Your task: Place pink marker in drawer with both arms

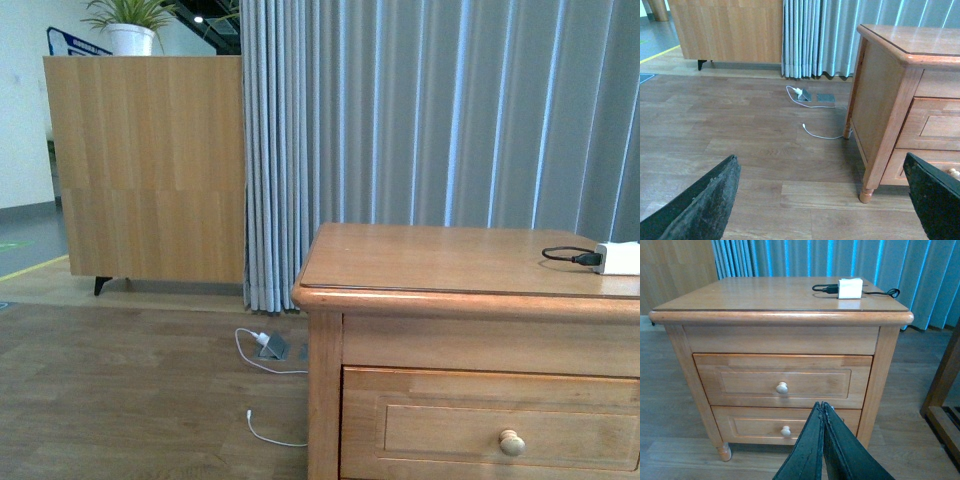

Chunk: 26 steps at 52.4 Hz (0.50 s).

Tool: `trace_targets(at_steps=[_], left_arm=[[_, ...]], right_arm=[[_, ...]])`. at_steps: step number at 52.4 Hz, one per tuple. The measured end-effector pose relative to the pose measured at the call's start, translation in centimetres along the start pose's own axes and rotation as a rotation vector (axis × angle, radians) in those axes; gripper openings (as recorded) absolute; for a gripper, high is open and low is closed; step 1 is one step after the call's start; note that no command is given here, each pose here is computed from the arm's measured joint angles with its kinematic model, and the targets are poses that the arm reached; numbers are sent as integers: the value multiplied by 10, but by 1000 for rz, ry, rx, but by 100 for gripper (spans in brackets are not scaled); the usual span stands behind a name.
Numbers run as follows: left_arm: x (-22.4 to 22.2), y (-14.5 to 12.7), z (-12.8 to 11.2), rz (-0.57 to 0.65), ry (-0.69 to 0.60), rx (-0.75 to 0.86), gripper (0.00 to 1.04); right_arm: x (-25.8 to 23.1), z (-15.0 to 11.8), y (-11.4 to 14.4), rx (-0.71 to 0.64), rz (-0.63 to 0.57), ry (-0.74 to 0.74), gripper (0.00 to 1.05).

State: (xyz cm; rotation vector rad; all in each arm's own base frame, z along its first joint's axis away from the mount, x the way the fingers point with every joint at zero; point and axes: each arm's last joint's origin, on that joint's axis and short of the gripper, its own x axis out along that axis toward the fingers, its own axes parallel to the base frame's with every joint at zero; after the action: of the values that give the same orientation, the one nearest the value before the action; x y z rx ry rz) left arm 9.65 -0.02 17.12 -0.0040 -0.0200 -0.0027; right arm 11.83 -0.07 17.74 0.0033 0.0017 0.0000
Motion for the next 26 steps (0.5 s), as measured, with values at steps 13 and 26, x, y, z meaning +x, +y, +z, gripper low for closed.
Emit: trace_targets(at_steps=[13, 26], left_arm=[[0, 0, 0, 0, 0, 0, 99], [0, 0, 0, 0, 1, 0, 99]], right_arm=[[-6, -9, 0, 0, -3, -8, 1], [-13, -11, 0, 0, -2, 5, 1]])
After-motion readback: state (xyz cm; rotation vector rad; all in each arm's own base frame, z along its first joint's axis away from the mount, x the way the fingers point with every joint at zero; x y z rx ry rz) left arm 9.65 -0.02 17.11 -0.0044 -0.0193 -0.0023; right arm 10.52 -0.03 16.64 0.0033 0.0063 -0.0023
